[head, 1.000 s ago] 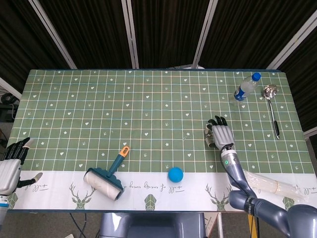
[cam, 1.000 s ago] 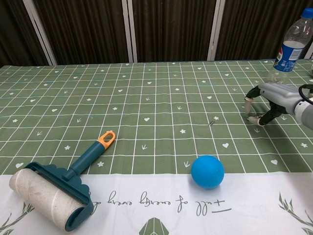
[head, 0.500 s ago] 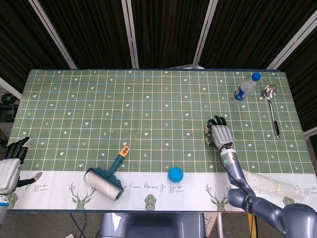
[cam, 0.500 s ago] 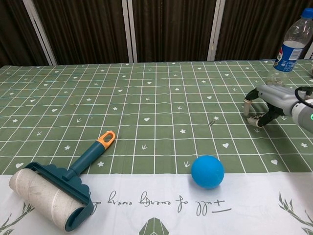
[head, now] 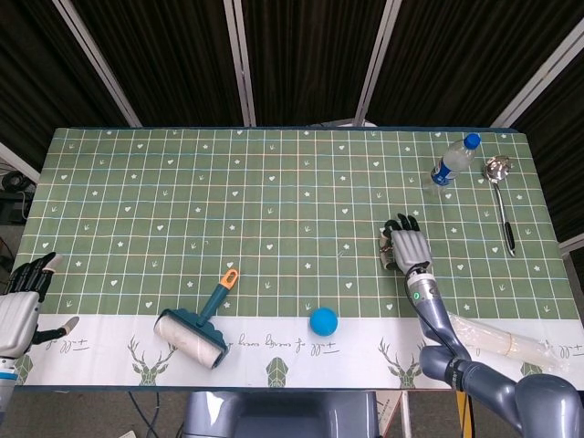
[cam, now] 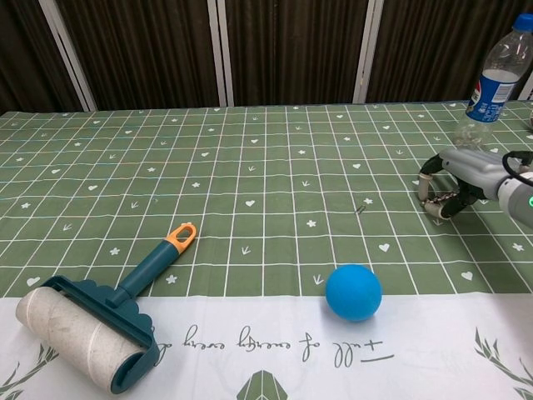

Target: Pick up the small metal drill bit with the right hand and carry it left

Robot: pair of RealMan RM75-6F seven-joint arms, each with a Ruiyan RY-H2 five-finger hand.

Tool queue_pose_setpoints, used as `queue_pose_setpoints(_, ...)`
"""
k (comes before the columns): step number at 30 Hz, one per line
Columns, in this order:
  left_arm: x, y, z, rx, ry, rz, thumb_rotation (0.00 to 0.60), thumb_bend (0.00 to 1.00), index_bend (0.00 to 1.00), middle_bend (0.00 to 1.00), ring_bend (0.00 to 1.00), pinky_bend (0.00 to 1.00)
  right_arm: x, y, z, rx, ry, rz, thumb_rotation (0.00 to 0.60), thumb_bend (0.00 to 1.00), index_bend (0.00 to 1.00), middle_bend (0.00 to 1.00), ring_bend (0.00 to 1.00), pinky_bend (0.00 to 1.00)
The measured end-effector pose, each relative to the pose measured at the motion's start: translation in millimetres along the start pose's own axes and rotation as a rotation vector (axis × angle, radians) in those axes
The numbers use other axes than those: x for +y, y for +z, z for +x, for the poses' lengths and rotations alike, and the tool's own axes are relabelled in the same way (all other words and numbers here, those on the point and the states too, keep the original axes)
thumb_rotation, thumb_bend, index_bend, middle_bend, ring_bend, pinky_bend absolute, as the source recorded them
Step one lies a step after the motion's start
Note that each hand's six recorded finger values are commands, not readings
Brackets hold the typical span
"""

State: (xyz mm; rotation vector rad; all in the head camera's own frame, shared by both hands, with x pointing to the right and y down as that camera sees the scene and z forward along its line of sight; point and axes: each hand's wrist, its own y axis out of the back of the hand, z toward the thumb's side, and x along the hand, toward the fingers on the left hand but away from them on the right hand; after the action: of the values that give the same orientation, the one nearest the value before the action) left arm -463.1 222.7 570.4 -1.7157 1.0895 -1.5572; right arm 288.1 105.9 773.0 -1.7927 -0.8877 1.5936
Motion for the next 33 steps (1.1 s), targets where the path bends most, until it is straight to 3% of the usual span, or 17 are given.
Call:
queue_pose_setpoints(12,-0.5,0.2,0.3,0.001,-0.002,-0.003,0.6,0.15,0.0,0.0,0.0,0.0,-2.7,2.1,1.0,0.0,-0.008,-0.011,0.6,0.4,0.55,0.18,0.0,0.04)
queue_pose_setpoints(21,-0.5,-0.1,0.7,0.005,-0.003,-0.004,0.6,0.15,0.0,0.0,0.0,0.0,2.9,13.0,2.3,0.015,-0.026,-0.059,0.6,0.4,0.56,0.18,0.0,0.04)
queue_pose_setpoints(33,-0.1,1.0,-0.8,0.002,-0.003,-0.009,0.6,0.15,0.0,0.0,0.0,0.0,28.3,26.4,1.7,-0.095,-0.026,-0.457,0.6,0.4,0.56,0.18,0.0,0.04)
